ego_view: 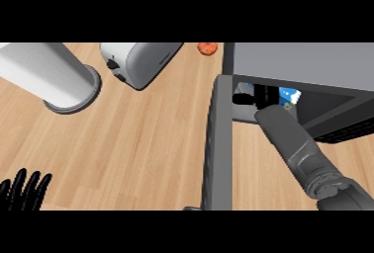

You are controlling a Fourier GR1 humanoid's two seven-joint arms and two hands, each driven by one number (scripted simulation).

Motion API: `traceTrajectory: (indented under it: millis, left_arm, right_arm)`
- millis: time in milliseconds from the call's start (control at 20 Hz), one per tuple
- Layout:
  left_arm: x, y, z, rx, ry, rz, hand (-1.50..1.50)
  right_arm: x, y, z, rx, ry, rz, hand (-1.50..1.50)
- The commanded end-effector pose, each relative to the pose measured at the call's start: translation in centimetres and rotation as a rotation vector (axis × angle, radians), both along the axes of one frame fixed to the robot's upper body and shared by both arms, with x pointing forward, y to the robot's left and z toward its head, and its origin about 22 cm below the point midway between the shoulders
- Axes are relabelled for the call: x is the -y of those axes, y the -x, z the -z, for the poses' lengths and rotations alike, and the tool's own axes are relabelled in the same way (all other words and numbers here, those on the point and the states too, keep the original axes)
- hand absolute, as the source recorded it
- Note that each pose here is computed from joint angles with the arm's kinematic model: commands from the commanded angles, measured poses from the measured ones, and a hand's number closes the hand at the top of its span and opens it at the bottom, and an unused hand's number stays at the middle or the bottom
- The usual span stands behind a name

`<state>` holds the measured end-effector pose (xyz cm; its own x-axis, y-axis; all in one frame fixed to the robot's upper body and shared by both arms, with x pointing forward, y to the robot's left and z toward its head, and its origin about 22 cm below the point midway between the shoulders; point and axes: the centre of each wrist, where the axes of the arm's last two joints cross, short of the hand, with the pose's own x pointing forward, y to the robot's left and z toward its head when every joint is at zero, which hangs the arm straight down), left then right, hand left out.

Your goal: Pick up the milk, place it into the microwave and close the microwave

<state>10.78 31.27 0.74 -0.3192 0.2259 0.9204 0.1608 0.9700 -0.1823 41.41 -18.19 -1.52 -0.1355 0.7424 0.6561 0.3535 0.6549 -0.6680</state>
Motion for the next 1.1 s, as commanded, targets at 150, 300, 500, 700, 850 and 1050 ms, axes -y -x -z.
traceTrajectory:
  millis: [150,300,500,700,850,1050]
  left_arm:
    - [-0.1,0.9,0.2,-0.002,0.006,0.01,-1.5]
    - [-0.4,0.7,0.1,0.004,-0.006,0.006,-1.5]
    - [-0.1,1.2,-0.4,-0.003,0.001,-0.004,-1.5]
    - [-1.3,1.3,-0.5,-0.026,-0.006,-0.015,-1.5]
    - [-0.9,1.3,0.2,-0.029,0.003,-0.02,-1.5]
    - [-0.5,2.6,-0.1,-0.059,-0.002,-0.037,-1.5]
  right_arm:
    - [-0.5,0.2,0.2,0.014,-0.26,-0.087,-1.5]
    - [-1.0,1.3,1.8,0.001,-0.345,-0.123,-1.5]
    - [0.4,2.8,3.9,-0.002,-0.45,-0.189,-1.5]
    - [0.6,5.3,6.8,0.002,-0.514,-0.21,-1.5]
    - [-0.1,5.9,7.5,0.008,-0.537,-0.215,-1.5]
    - [0.9,9.1,10.5,0.023,-0.561,-0.265,-1.5]
